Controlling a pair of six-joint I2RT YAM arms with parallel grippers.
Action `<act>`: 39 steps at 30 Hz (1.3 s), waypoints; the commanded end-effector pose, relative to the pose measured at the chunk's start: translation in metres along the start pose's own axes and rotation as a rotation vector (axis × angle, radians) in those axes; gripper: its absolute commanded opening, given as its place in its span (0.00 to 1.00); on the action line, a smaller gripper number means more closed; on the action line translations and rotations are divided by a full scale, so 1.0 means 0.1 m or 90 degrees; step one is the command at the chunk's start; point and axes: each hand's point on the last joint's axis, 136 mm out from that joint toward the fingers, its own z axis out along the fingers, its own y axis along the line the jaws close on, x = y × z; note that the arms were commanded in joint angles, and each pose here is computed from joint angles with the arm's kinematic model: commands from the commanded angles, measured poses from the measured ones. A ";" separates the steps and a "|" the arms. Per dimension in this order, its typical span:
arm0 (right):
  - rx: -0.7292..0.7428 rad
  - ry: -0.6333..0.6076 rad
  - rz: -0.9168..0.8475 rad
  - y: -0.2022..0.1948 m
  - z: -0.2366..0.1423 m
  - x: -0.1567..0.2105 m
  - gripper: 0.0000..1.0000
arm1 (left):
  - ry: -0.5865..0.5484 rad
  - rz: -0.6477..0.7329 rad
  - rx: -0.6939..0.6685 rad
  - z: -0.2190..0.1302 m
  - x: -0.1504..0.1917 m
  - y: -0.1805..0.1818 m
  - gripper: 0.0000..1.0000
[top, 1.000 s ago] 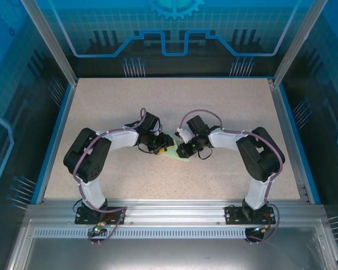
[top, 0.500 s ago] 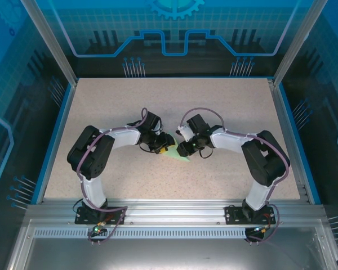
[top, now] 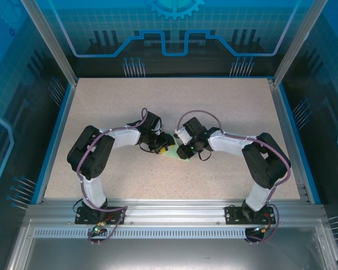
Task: Fold a paper plane with a square sheet of paper (fold left side to right side)
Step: Fourth fold the wing at the center of the table.
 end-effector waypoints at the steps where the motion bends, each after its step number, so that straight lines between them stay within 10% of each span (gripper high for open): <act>1: -0.011 0.036 -0.006 0.07 0.07 0.15 0.30 | -0.002 -0.008 -0.005 0.01 -0.02 -0.02 0.47; 16: -0.057 0.053 0.006 0.14 0.13 0.22 0.11 | -0.006 -0.007 -0.014 -0.02 -0.01 0.01 0.47; 39: -0.138 0.050 0.056 0.12 0.18 0.17 0.11 | -0.003 -0.002 -0.007 -0.04 0.02 0.00 0.56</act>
